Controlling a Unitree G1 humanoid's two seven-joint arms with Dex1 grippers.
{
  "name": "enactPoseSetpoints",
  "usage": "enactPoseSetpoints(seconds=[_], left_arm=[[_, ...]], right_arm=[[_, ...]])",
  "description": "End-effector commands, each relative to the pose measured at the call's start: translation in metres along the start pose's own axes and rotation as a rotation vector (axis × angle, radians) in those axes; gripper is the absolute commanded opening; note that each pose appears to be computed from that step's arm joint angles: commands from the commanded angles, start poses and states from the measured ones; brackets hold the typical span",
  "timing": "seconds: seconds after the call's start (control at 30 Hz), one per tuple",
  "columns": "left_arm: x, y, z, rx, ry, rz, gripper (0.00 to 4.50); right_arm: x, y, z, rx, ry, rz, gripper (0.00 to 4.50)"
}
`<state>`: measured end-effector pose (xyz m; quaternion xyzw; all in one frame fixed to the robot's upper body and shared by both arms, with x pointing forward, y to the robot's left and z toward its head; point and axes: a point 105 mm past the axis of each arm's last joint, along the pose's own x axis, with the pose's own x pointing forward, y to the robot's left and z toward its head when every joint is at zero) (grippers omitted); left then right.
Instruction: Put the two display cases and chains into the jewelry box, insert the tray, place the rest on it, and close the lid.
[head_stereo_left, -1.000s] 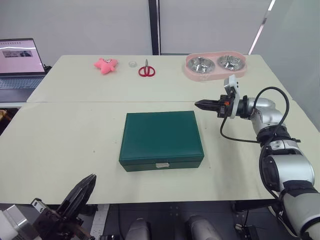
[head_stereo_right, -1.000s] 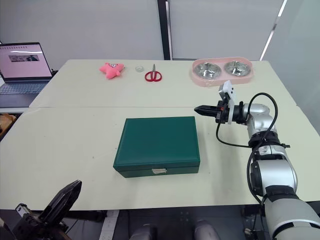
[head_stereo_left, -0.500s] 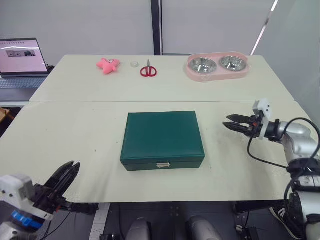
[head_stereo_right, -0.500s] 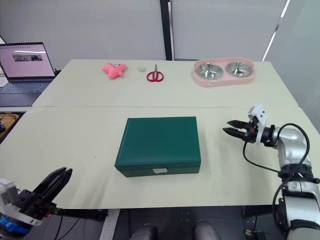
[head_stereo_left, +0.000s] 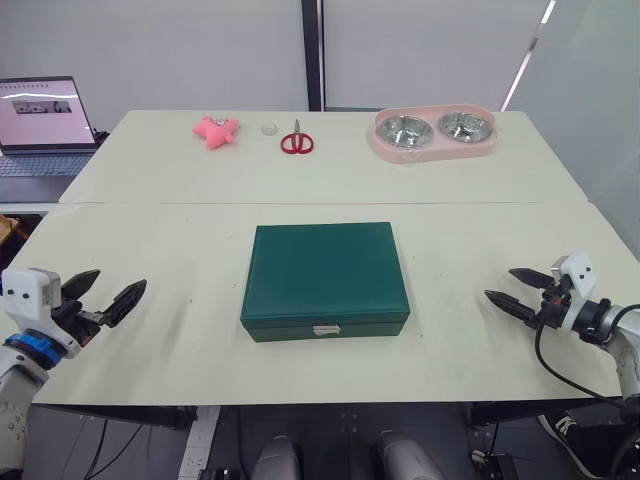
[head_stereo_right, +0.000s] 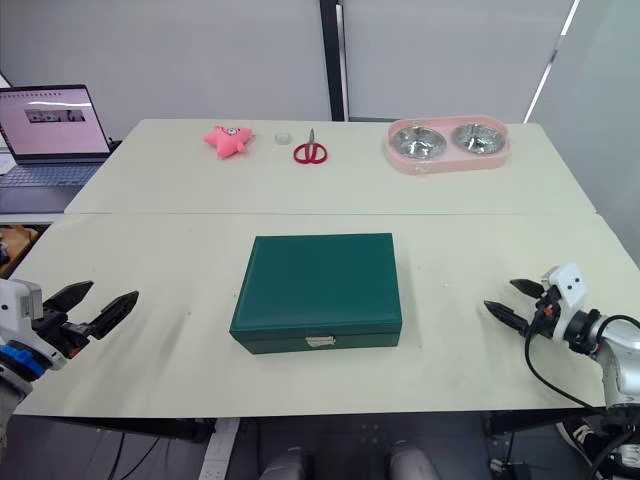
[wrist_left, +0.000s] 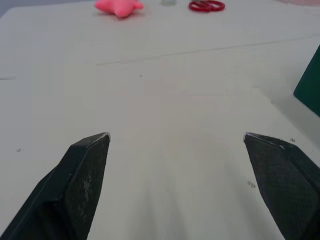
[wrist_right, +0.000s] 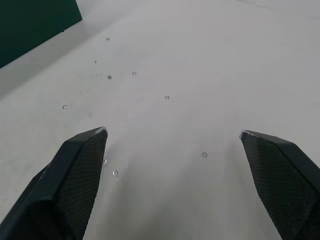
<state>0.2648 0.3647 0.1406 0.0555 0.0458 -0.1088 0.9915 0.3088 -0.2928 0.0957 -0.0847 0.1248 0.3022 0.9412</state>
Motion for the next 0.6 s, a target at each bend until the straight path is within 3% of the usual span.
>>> enactPoseSetpoints(seconds=[0.03,0.27,0.6], left_arm=[[-0.003,0.013,0.007,0.057,0.038,-0.01,4.46],[0.006,0.014,0.019,0.037,0.02,-0.043,4.46],[0.005,0.012,0.009,0.013,0.054,-0.063,4.46]], right_arm=[[-0.011,-0.006,0.014,-0.026,-0.046,-0.044,4.5],[-0.014,-0.005,0.021,-0.019,-0.062,-0.05,4.5],[-0.018,-0.01,0.025,-0.024,-0.071,-0.082,4.5]])
